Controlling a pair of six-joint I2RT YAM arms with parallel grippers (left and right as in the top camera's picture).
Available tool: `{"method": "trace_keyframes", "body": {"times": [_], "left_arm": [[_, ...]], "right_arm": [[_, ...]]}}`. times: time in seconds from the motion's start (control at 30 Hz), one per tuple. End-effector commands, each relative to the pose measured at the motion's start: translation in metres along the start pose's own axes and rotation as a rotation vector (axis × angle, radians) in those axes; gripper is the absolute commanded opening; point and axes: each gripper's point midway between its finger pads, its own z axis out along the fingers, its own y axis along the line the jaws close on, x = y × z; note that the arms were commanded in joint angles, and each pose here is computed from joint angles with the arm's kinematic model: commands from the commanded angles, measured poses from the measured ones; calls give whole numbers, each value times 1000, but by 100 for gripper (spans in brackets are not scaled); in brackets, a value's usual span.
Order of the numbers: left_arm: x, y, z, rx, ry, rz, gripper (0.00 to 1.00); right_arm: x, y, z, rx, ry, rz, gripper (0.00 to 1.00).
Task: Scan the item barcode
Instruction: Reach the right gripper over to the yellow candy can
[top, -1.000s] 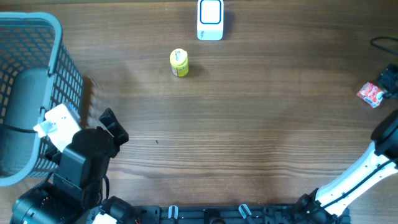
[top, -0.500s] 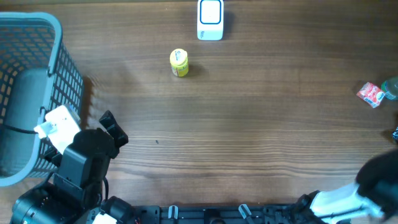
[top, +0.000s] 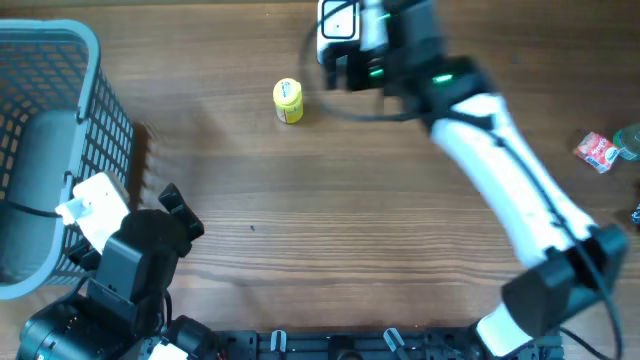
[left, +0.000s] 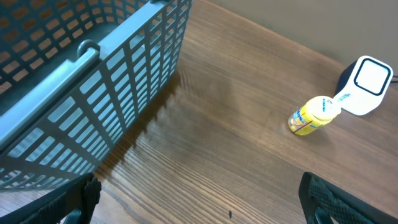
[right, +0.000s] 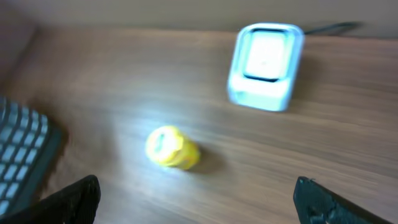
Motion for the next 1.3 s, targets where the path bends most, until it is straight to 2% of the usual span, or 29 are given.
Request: {"method": "trace_keyframes", "body": {"times": [0.0,0.1,0.27,0.47,0.6,0.83,1.13,1.2,1.27], "left_arm": [[-1,5,1,-24,-11,10,100],[-1,5,1,-26,-10,12,100],[-1,5,1,-26,-10,12,100],[-1,5,1,-26,-10,12,100],[0,5,1,-26,-10,12,100],[3,9,1,-40,3,28,100],[3,9,1,-41,4,28,100],[3,9,1,-41,4,28,100],[3,9,1,-41,4,28,100]], "right_arm": [[11,-1,40,87,-2,-25,100],[25,3,79,77,16,-53,100],[47,19,130,54,74,-216,100],[37,62,138,-13,3,-254,100],[47,80,145,-38,2,-301,100],[81,58,190,46,44,-342,100],[89,33,196,139,76,-343,100],[98,26,195,149,121,-343,93],[110,16,192,168,178,-347,78]]}}
